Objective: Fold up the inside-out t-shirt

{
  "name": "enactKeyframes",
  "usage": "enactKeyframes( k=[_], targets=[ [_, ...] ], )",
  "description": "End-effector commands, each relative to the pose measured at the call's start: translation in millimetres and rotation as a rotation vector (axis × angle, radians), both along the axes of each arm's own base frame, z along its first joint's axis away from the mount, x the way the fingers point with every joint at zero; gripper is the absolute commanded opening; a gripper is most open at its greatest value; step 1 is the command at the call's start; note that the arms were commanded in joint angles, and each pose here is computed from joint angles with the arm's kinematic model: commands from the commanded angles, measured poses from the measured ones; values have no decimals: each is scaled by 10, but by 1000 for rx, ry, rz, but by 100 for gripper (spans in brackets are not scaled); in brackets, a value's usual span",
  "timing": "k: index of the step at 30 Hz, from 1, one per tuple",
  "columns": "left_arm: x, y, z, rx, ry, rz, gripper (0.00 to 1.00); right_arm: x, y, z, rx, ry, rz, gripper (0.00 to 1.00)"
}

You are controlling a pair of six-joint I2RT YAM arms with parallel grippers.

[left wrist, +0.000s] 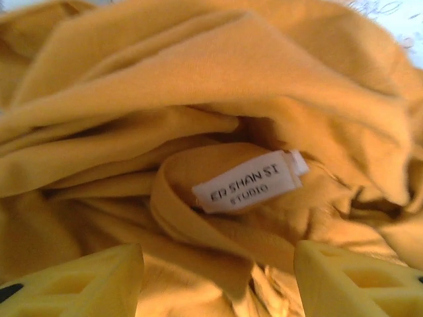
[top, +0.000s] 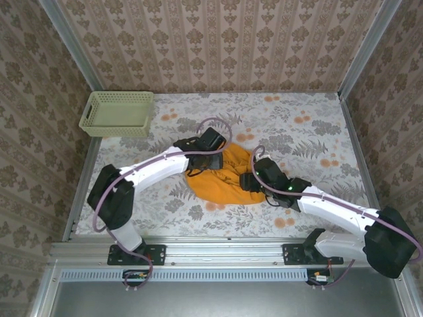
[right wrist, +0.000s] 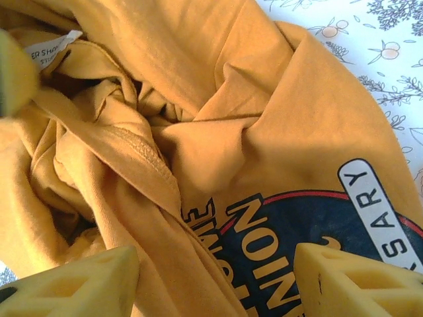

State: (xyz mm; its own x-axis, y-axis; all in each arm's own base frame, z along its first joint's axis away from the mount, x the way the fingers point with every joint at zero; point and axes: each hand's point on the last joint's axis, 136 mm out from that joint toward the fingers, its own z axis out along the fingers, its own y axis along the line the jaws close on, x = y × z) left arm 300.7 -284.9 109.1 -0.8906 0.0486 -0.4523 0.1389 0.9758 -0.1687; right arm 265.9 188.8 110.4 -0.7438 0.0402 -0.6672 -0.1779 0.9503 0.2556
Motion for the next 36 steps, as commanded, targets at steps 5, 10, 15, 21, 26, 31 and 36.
enactKeyframes(
  k=[5, 10, 15, 21, 26, 31, 36],
  targets=[
    [122, -129, -41, -76, 18, 10, 50, -143, 94, -171, -27, 0, 43, 64],
    [91, -110, -122, -78, 27, 1, 46, -327, 346, -308, -56, 9, 151, 57],
    [67, -62, -201, -67, 39, 2, 36, -445, 495, -415, -83, 22, 211, 50],
    [-2, -48, -167, -76, 25, -25, 13, -423, 462, -213, -82, -16, 205, 47],
    [-223, -18, -1, -86, -40, -77, 5, -273, 287, 221, -37, -53, 130, 52],
    [-540, -19, 157, -148, -100, -144, 2, 25, 160, 309, -3, 1, 24, 52],
    [-826, 56, 254, -184, -149, -195, 1, 215, 412, 176, -54, 60, 71, 53]
  ],
)
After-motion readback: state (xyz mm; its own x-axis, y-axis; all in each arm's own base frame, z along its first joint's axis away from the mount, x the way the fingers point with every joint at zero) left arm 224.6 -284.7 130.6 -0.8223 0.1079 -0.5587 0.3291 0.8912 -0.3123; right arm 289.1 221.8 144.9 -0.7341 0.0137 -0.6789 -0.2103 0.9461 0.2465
